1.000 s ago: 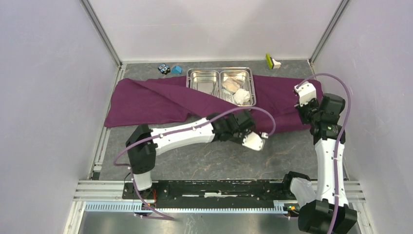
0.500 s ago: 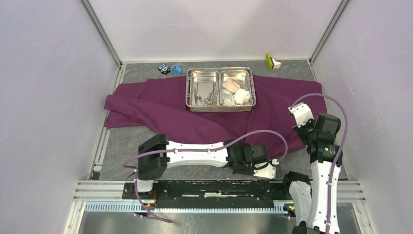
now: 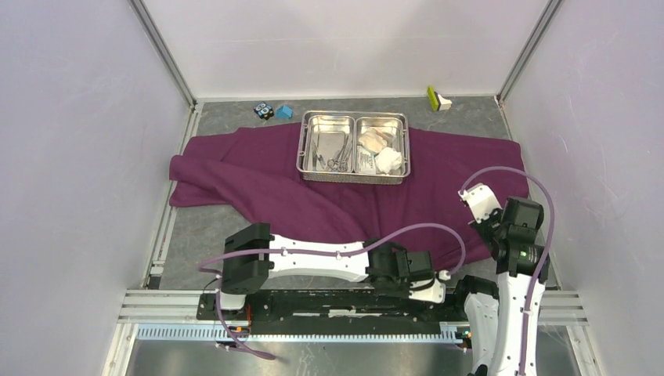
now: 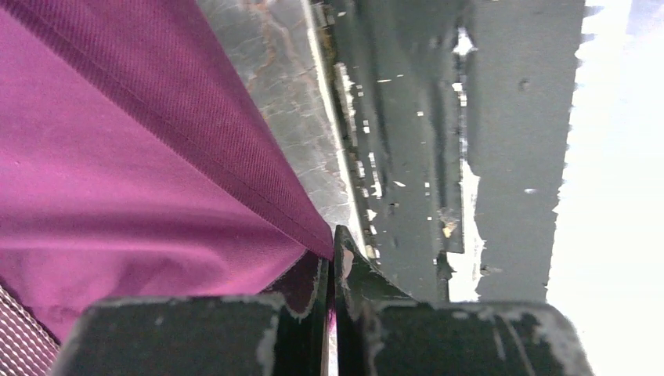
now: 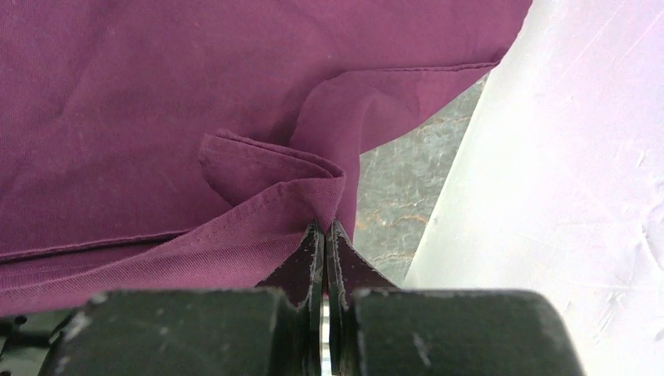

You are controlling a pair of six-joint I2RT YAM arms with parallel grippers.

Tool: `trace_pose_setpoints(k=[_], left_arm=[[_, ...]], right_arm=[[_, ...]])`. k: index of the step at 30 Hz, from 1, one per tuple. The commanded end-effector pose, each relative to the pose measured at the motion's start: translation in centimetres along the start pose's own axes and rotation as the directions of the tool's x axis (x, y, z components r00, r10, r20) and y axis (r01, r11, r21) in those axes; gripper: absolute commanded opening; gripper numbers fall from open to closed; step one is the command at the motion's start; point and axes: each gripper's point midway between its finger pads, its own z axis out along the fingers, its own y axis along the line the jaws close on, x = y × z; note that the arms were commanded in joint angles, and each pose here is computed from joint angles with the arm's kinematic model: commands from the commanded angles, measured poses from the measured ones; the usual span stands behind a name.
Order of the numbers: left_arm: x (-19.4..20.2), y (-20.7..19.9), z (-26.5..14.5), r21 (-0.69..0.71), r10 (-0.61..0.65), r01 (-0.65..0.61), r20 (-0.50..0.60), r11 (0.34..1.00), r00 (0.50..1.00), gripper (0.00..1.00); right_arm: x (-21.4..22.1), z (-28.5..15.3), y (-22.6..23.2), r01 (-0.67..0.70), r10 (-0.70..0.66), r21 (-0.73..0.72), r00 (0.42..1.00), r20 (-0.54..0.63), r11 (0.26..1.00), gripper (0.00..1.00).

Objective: Open and lay out the surgical kit
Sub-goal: Open the surgical kit at the center of the board.

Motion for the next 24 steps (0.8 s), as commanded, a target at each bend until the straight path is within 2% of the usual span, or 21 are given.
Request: trace_pose_setpoints(k=[1,4,7,9,10,11,15,18,23,24], left_arm=[[2.1,-6.9,-2.9,0.178,0.050,-0.033,-0.092,0.983,0.994,0.05],[1.9,-7.5,-2.6,0.194,0.060,-0.037,-0.111,0.980,0.992,0.09],[1.7,-7.6,-2.4,0.203,0.059,-0.033,-0.124,0.979,0.991,0.19],[1.7,-7.4,-2.2,0.193,0.059,-0.032,-0.134,0.981,0.989,0.27],[1.8,-7.3,-2.2,0.188,0.060,-0.033,-0.140,0.982,0.988,0.31],[2.0,-7.1,-2.2,0.179,0.063,-0.036,-0.145,0.983,0.987,0.40],[2.7,-6.7,-2.6,0.156,0.080,-0.054,-0.164,0.986,0.983,0.58],[3.1,-6.1,-3.8,0.129,0.089,-0.069,-0.159,0.989,0.983,0.72],[3.9,-4.6,-6.3,0.063,0.110,-0.101,-0.154,0.993,0.982,0.85],[4.0,-4.2,-6.7,0.047,0.106,-0.100,-0.146,0.994,0.984,0.86]], right_arm=[[-0.4,-2.1,-3.8,0.054,-0.052,0.171,0.998,-0.019,0.984,0.00],[0.2,-2.3,-3.6,0.062,-0.055,0.170,0.997,-0.046,0.984,0.00],[0.9,-2.3,-3.6,0.074,-0.062,0.179,0.996,-0.071,0.981,0.00],[1.4,-2.4,-3.6,0.081,-0.064,0.191,0.994,-0.090,0.978,0.04],[1.6,-2.4,-3.6,0.084,-0.066,0.191,0.993,-0.097,0.978,0.07],[1.7,-2.4,-3.5,0.085,-0.067,0.192,0.993,-0.100,0.978,0.11],[1.5,-2.8,-3.7,0.084,-0.065,0.198,0.993,-0.097,0.977,0.32],[0.4,-3.6,-4.2,0.074,-0.062,0.195,0.996,-0.071,0.978,0.43],[-3.1,-5.3,-4.7,0.060,-0.068,0.154,0.997,0.048,0.986,0.61],[-3.7,-5.5,-4.8,0.058,-0.068,0.147,0.996,0.063,0.987,0.68]])
